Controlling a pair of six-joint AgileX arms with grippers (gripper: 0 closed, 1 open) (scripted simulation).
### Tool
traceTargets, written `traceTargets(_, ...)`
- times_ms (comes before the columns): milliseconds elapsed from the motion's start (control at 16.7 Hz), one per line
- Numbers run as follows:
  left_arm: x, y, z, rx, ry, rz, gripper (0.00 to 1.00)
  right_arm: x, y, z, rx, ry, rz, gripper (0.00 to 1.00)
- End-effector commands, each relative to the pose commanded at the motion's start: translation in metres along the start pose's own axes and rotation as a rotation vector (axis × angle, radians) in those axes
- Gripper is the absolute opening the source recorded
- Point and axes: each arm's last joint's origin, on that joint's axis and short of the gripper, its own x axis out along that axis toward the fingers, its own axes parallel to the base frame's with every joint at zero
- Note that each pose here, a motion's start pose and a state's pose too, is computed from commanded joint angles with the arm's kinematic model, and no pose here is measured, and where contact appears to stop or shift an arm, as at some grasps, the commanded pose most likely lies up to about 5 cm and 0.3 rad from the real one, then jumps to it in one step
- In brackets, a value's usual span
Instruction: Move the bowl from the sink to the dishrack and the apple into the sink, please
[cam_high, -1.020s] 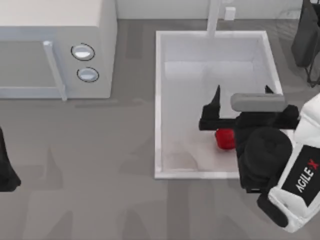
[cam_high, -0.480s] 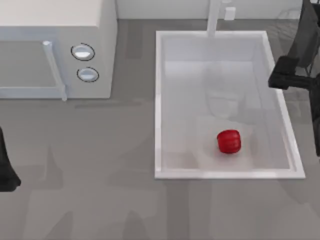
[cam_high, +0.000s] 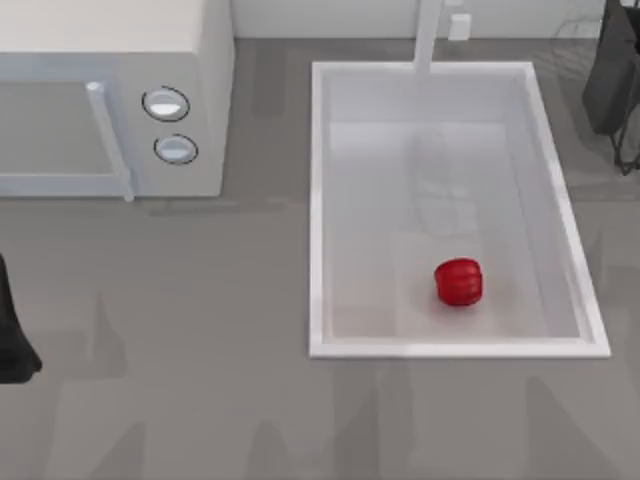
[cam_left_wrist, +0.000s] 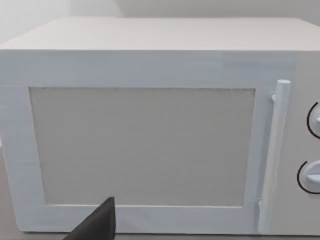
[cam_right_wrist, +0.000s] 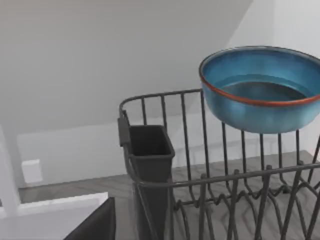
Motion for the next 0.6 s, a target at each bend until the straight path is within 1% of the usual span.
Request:
traceTargets(240, 0.000, 0.000, 0.000, 0.000, 0.000, 0.000, 1.00, -0.033, -0.017, -0.019, -0.028, -0.007, 0.070, 1.00)
traceTargets(420, 0.000, 0.000, 0.000, 0.000, 0.000, 0.000, 1.00, -0.044, -0.022, -0.034, -0.052, 0.003, 0.124, 1.00)
traceTargets(600, 0.000, 0.000, 0.000, 0.000, 0.000, 0.000, 1.00, -0.047, -0.024, -0.042, -0.065, 0.011, 0.155, 1.00)
